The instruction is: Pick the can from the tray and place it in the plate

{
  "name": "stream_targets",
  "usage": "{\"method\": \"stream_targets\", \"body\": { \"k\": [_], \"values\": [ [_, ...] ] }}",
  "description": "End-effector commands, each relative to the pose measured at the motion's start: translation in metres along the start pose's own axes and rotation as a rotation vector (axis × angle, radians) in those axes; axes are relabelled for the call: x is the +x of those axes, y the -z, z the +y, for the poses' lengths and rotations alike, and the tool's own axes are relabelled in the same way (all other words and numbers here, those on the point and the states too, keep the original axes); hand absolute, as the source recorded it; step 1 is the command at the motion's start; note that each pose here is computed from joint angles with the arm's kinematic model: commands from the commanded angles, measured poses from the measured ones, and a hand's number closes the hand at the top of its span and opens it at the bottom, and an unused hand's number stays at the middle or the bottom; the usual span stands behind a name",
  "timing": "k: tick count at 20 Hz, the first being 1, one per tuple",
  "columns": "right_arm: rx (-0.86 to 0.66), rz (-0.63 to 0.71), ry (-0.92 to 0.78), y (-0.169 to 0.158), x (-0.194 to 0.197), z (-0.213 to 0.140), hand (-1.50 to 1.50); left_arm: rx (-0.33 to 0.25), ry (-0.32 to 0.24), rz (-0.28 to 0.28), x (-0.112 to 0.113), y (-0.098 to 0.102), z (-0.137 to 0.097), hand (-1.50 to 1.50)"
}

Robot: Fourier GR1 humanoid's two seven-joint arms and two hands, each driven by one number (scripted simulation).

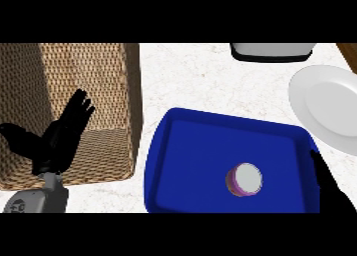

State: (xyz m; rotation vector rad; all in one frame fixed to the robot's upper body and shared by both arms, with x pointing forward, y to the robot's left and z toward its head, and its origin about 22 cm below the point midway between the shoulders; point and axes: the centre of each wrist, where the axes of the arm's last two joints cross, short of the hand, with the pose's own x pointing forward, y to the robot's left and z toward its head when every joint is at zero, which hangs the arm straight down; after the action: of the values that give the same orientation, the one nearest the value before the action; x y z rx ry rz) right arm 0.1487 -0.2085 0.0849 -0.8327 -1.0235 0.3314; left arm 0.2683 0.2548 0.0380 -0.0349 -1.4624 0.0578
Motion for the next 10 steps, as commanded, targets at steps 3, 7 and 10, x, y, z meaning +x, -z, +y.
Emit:
{"method": "stream_targets", "body": {
  "k": [3,7,10],
  "values": [
    [-0.012,0.073,-0.045,0.000,0.021,0.023,-1.50,-0.038,0.066,0.272,-0.063,-0.030,0.000,0.00],
    [-0.024,0.128,-0.110,0.007,0.029,0.039,-1.50,-0.036,0.067,0.251,-0.057,-0.028,-0.009,0.00],
    [-0.021,0.139,-0.137,0.002,0.024,0.049,-1.50,0.006,0.059,0.260,-0.065,-0.027,0.004,0.00]
  ]
}}
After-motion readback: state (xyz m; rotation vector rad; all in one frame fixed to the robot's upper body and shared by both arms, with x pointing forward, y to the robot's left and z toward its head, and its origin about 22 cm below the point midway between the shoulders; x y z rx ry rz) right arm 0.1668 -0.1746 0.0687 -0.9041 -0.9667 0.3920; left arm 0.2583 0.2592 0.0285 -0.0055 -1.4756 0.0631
